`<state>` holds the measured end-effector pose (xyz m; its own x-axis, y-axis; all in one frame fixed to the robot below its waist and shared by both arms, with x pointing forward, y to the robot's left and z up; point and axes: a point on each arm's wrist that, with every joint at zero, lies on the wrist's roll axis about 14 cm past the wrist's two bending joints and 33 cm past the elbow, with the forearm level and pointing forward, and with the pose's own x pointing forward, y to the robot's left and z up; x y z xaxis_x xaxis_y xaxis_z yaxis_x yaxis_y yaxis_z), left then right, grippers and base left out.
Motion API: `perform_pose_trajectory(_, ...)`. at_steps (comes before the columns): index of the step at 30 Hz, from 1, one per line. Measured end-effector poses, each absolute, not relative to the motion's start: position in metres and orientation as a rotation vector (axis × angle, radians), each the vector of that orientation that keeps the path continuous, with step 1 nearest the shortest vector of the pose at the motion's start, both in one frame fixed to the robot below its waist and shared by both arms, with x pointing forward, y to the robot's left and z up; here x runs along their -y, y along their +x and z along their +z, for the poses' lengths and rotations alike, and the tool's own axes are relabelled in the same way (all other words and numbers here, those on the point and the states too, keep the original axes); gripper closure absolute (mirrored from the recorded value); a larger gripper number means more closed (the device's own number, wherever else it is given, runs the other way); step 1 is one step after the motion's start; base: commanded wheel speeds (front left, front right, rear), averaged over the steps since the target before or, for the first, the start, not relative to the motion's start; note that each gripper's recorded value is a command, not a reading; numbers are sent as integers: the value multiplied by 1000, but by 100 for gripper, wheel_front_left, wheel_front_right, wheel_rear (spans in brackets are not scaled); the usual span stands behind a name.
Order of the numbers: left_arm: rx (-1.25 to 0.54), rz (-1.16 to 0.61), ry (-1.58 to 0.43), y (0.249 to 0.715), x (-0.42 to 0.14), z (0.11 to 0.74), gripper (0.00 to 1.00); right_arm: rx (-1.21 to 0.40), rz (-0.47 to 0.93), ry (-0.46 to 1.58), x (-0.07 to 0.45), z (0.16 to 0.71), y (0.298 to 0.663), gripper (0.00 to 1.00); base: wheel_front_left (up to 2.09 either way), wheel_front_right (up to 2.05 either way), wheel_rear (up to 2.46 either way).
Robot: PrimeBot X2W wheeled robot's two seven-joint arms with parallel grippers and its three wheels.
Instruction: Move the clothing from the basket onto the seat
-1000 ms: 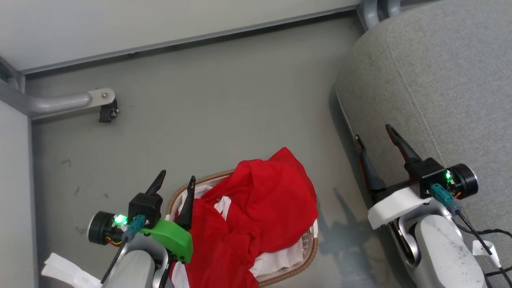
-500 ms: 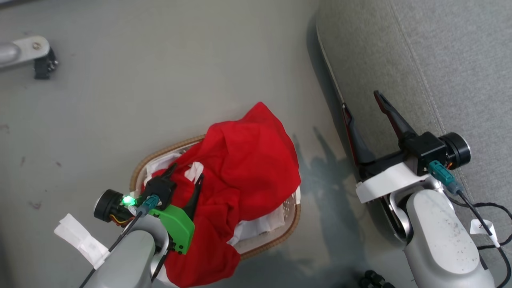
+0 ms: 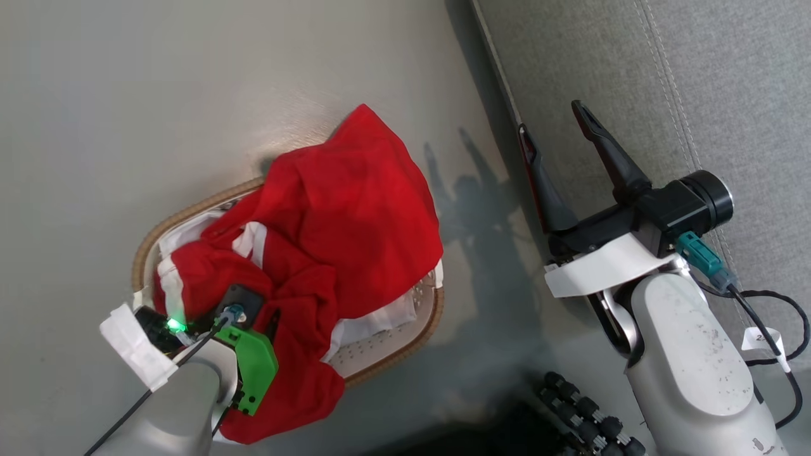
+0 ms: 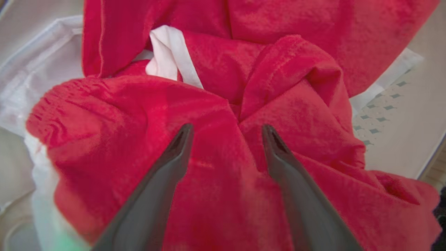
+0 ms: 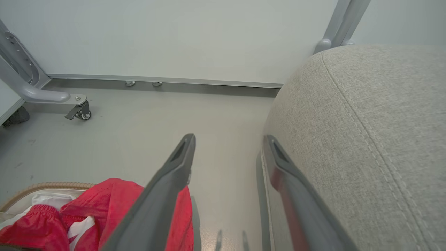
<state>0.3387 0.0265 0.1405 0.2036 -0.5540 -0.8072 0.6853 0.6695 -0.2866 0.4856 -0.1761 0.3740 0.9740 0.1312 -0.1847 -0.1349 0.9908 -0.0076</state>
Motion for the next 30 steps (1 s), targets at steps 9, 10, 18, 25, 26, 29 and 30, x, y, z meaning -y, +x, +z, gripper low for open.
perform_pose_trajectory(9, -1200, -969, 260, 319, -24, 108, 0, -240, 118, -26, 185, 354, 479, 0, 0, 0, 0)
perform_pose_trajectory(10, -1209, -976, 270, 318, -24, 105, 0, -243, 117, -25, 185, 353, 479, 0, 0, 0, 0)
perform_pose_trajectory(18, -1224, -980, 259, 318, -21, 97, 100, -262, 99, -22, 191, 346, 478, 0, 0, 0, 0)
perform_pose_trajectory(25, -1130, -920, 137, 326, -3, 123, 100, -225, 94, -26, 193, 365, 479, 0, 0, 0, 0)
perform_pose_trajectory(26, -1117, -918, 126, 324, -1, 129, 100, -220, 94, -29, 193, 368, 478, 0, 0, 0, 0)
perform_pose_trajectory(29, -1083, -906, 96, 322, 5, 145, 100, -209, 92, -34, 193, 377, 473, 0, 0, 0, 0)
perform_pose_trajectory(30, -1068, -900, 86, 323, 7, 152, 100, -205, 90, -34, 193, 381, 471, 0, 0, 0, 0)
